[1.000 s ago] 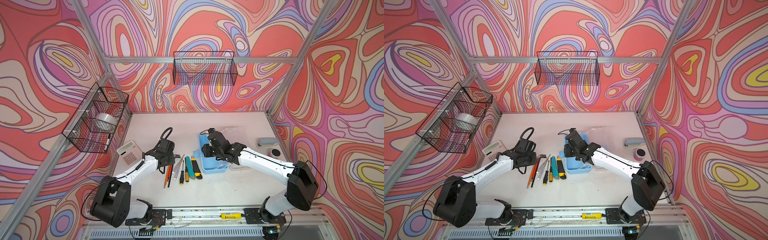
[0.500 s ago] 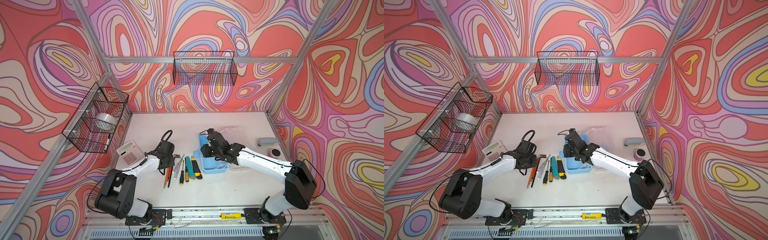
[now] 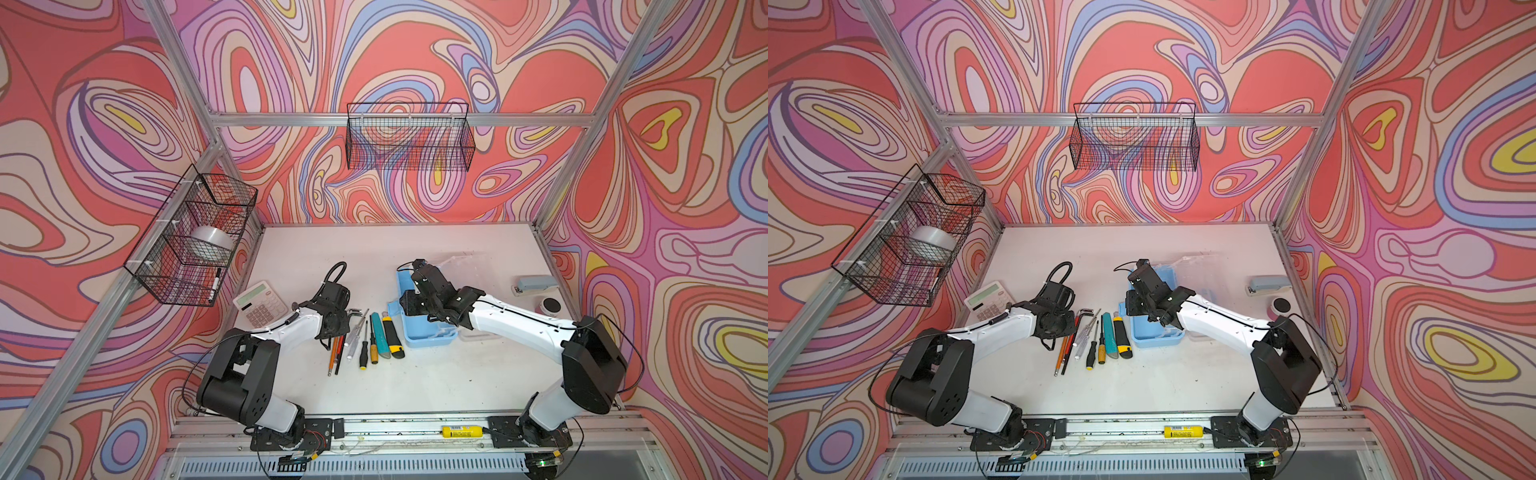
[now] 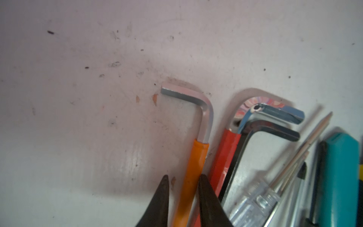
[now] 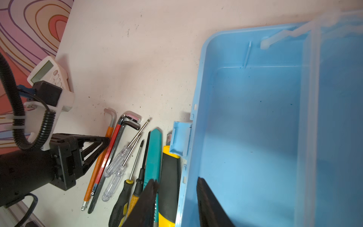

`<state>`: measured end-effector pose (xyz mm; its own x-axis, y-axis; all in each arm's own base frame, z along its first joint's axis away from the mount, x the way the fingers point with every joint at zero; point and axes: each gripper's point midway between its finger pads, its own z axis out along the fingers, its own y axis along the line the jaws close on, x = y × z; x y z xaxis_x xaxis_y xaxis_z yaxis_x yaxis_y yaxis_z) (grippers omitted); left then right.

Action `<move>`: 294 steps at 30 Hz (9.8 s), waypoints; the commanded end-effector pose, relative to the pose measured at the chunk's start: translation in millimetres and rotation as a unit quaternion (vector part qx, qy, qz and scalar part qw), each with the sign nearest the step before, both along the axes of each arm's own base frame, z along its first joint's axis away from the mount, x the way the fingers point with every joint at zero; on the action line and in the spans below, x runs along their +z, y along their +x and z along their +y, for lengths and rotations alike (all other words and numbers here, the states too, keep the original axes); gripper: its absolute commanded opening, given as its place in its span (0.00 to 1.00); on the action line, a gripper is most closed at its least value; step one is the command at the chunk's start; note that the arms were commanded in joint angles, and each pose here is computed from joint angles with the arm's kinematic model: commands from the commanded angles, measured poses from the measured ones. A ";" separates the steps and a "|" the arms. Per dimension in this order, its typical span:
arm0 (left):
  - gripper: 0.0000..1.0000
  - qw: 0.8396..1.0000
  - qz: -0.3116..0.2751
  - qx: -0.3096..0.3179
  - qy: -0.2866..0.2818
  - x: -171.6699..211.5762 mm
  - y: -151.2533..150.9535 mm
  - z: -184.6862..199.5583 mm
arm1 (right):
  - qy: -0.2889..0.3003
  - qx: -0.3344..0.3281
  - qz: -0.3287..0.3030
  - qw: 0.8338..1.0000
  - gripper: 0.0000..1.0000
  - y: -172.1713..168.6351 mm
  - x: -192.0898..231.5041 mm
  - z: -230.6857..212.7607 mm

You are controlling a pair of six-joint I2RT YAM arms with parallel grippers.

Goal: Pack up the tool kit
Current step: 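Lower the left gripper and grasp the orange-handled hex key, then lift the orange hex key with the left gripper and carry it over the blue box, then lower the orange hex key into the box, release, and return the left gripper, then grasp the red-handled hex key with the left gripper and lift it, then carry the red hex key over the blue box and lower it beside the orange key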

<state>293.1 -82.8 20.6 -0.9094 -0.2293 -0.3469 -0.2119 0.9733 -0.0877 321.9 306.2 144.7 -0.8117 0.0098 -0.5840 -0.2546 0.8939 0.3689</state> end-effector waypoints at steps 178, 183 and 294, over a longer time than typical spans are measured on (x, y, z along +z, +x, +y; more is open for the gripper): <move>0.20 0.999 -0.035 0.001 0.004 31.5 3.8 -13.6 | -0.017 -0.004 -0.029 0.999 0.33 -4.0 24.9 -20.6; 0.18 1.000 -0.025 -0.001 -0.003 20.7 3.0 -15.8 | -0.020 -0.007 -0.029 0.999 0.33 -4.5 22.6 -22.4; 0.16 0.982 -0.081 -0.047 -0.162 51.4 82.9 -251.3 | 0.010 -0.108 -0.051 0.993 0.36 29.7 32.5 -103.7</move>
